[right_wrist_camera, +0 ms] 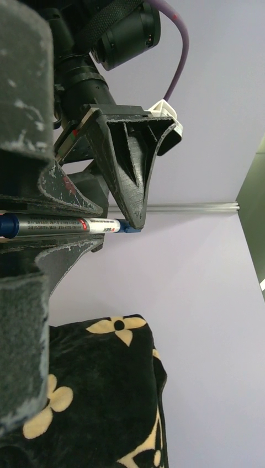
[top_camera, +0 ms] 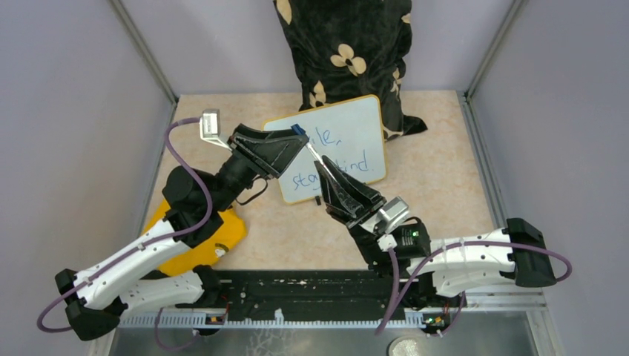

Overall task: Write a sentence on the whiteboard
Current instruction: Close the whiteboard marker at the center of the board.

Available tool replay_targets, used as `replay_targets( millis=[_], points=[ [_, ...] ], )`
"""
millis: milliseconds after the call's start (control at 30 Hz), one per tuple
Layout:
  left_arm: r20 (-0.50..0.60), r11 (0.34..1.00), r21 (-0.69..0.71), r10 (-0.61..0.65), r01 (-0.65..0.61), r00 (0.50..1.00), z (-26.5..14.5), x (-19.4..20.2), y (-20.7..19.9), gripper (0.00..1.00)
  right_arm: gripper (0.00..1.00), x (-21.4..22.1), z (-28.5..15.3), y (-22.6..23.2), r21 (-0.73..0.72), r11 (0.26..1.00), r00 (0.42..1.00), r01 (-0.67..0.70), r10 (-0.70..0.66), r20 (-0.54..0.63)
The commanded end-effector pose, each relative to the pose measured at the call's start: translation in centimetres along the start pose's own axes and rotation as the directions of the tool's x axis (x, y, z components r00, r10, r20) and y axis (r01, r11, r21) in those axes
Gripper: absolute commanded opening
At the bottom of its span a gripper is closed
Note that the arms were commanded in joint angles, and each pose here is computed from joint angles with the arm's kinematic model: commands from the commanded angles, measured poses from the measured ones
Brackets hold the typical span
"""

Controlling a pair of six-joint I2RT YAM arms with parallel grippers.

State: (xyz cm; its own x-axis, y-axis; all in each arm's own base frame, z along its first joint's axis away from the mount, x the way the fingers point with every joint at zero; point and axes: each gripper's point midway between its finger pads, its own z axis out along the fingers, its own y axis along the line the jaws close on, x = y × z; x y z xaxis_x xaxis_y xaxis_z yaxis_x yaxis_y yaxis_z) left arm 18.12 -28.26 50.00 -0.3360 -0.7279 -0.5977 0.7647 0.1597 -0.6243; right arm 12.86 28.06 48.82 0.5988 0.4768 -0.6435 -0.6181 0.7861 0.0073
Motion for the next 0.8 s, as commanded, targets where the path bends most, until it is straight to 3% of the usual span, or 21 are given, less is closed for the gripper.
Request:
replay_targets(
  millis=[0, 267, 667, 767],
  points=[
    [0.036, 0.999, 0.045, 0.012, -0.013, 0.999, 0.0, -1.6, -1.5, 0.62, 0.00, -0.7, 0.0, -0.3, 0.001, 1.000, 0.999, -0.027, 0.027, 0.025],
    [0.058, 0.995, 0.093, -0.023, 0.018, 0.998, -0.2, -1.9, -2.3, 0.54, 0.00, -0.4, -0.2, 0.0, -0.012, 1.000, 0.999, -0.027, 0.028, 0.022],
    [-0.021, 0.977, 0.162, -0.135, 0.137, 0.991, -0.6, 0.6, -2.2, 0.01, 0.00, -0.4, -0.3, -0.1, -0.017, 0.999, 0.999, -0.030, 0.030, 0.018],
    [-0.066, 0.971, 0.167, -0.162, 0.171, 0.985, -0.8, 1.8, -2.0, 0.00, 0.00, -0.4, -0.3, -0.1, -0.015, 0.999, 0.999, -0.029, 0.030, 0.017]
  ],
)
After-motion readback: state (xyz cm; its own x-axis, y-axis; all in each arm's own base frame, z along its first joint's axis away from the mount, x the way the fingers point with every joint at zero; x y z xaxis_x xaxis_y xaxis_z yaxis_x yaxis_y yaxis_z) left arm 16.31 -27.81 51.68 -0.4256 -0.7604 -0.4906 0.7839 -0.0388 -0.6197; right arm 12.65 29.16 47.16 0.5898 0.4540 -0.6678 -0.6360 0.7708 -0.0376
